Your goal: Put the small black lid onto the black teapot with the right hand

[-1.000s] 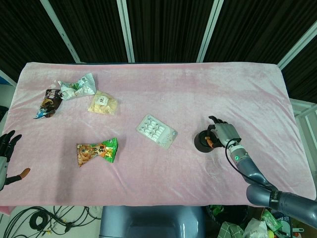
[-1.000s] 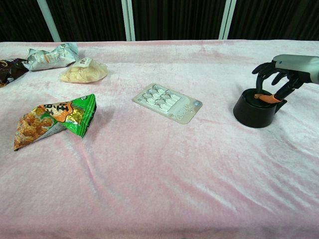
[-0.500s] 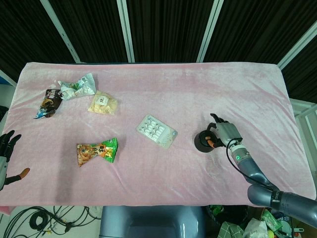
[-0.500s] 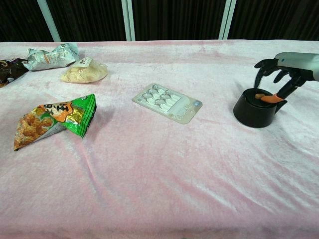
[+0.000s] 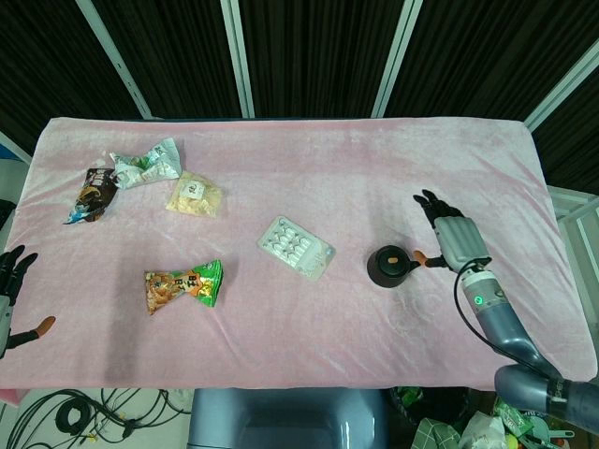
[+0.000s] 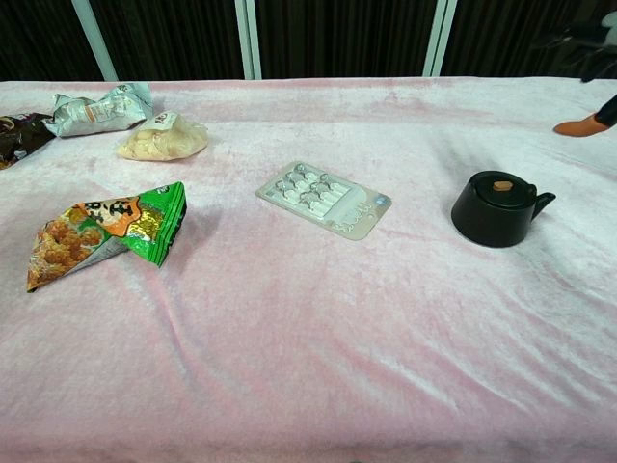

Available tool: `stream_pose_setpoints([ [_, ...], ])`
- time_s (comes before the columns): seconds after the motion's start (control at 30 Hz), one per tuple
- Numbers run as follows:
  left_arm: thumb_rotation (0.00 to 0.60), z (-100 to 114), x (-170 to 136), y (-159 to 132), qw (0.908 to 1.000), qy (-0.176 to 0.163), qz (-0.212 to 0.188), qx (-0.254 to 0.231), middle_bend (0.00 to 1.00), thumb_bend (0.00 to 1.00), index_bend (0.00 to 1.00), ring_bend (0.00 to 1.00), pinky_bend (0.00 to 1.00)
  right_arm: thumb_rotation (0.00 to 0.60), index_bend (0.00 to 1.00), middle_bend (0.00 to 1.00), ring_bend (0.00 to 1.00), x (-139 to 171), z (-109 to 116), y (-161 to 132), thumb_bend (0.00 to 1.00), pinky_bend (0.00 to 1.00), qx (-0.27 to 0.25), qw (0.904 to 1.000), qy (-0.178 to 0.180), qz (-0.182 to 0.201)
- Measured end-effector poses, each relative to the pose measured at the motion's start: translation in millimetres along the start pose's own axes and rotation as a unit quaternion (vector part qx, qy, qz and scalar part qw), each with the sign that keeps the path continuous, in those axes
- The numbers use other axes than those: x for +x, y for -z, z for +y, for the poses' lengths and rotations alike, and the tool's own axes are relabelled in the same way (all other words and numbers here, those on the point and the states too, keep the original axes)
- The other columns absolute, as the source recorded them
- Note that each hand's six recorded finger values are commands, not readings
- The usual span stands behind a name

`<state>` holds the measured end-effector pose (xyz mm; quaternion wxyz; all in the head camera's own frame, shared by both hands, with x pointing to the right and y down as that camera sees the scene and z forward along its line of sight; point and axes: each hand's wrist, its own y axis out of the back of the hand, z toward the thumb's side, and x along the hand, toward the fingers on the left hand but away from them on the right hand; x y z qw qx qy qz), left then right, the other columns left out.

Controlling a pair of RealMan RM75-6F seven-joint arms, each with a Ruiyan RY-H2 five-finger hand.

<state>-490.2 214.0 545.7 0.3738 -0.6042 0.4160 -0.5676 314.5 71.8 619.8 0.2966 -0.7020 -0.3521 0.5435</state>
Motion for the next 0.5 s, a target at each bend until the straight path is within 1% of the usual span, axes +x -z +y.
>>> stream_pose_setpoints([
  [0.03,0.600,0.2,0.1,-0.2,1.0000,-0.001,-0.001,0.000,0.00,0.16,0.10,0.00,0.00,0.600,0.00,0.00,0.10,10.8,6.7,4.4,0.19,0.18,0.012,0.9997,0.022,0.001],
  [0.1,0.600,0.5,0.1,-0.9,1.0000,-0.003,-0.002,-0.001,0.00,0.16,0.10,0.00,0.00,0.600,0.00,0.00,0.10,31.0,13.8,12.4,0.19,0.18,0.031,0.9981,0.053,0.002],
  [0.13,0.600,1.0,0.0,-1.2,1.0000,-0.005,-0.002,-0.002,0.00,0.16,0.10,0.00,0.00,0.600,0.00,0.00,0.10,47.1,15.6,19.1,0.19,0.18,0.044,0.9965,0.071,0.000],
  [0.2,0.600,2.0,-0.6,-1.5,1.0000,-0.009,-0.003,-0.002,0.00,0.16,0.10,0.00,0.00,0.600,0.00,0.00,0.10,74.8,13.2,30.3,0.19,0.18,0.060,0.9941,0.090,-0.005],
  [0.23,0.600,2.7,-1.2,-1.8,0.9999,-0.012,-0.003,-0.003,0.00,0.16,0.10,0.00,0.00,0.600,0.00,0.00,0.10,94.6,8.7,37.6,0.19,0.18,0.070,0.9927,0.098,-0.009],
  [0.33,0.600,4.1,-3.0,-1.9,0.9998,-0.019,-0.001,-0.007,0.00,0.16,0.10,0.00,0.00,0.600,0.00,0.00,0.10,139.4,-8.9,53.7,0.19,0.18,0.091,0.9904,0.102,-0.023],
  [0.43,0.600,3.5,-3.5,-1.0,0.9998,-0.018,0.001,-0.009,0.00,0.16,0.10,0.00,0.00,0.600,0.00,0.00,0.10,160.9,-24.3,62.5,0.19,0.18,0.113,0.9881,0.101,-0.030],
  [0.5,0.600,3.0,-3.3,-0.5,0.9998,-0.016,0.003,-0.008,0.00,0.16,0.10,0.00,0.00,0.600,0.00,0.00,0.10,167.9,-32.5,64.4,0.19,0.18,0.124,0.9870,0.097,-0.032],
])
